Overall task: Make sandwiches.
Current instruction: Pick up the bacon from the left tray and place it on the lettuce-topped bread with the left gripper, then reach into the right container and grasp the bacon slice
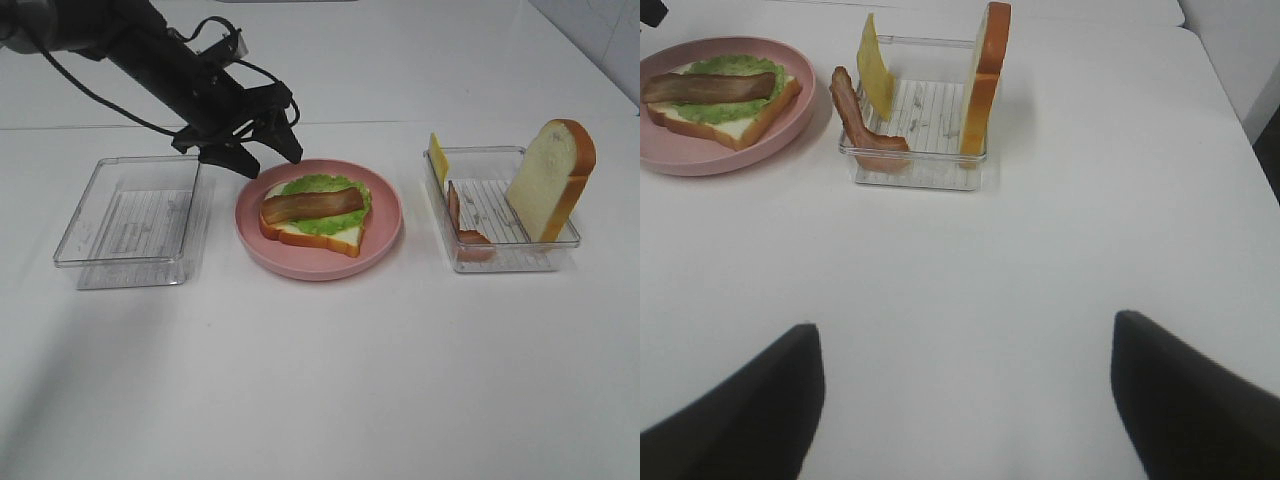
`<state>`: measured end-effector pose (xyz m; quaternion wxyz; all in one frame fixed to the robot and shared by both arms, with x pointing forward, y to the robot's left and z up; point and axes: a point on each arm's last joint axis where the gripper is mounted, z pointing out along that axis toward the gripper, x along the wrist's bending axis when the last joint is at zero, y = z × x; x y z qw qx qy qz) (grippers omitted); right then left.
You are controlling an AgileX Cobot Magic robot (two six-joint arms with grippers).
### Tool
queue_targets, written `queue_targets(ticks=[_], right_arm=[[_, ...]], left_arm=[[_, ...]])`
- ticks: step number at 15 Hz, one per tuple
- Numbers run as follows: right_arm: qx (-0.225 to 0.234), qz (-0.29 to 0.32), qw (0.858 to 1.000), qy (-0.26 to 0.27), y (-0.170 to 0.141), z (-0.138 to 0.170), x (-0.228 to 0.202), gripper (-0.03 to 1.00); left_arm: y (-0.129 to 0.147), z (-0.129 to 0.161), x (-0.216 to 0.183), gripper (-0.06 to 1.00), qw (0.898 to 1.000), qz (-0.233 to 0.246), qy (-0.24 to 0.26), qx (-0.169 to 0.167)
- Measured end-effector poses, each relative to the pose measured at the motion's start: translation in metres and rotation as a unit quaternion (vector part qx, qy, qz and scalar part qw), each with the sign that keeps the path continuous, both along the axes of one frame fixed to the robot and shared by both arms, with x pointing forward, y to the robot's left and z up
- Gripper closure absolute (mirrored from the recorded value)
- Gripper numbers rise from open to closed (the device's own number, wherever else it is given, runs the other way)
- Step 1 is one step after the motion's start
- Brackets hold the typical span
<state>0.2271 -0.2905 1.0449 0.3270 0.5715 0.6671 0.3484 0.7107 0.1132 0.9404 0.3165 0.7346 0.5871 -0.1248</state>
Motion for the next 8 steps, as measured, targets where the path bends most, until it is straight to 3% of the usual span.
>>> queue_targets(ticks=[4, 8], right_arm=[[0.0, 0.0, 1.0, 0.0, 0.0, 0.0, 0.0, 0.22], [0.0, 0.0, 1.0, 0.0, 0.0, 0.0, 0.0, 0.22]], left_arm=[[0.019, 0.042, -0.005, 0.29, 0.994, 0.012, -0.051, 0.093], [0.034, 0.091, -0.018, 0.29, 0.986, 0.031, -0.084, 0.14]])
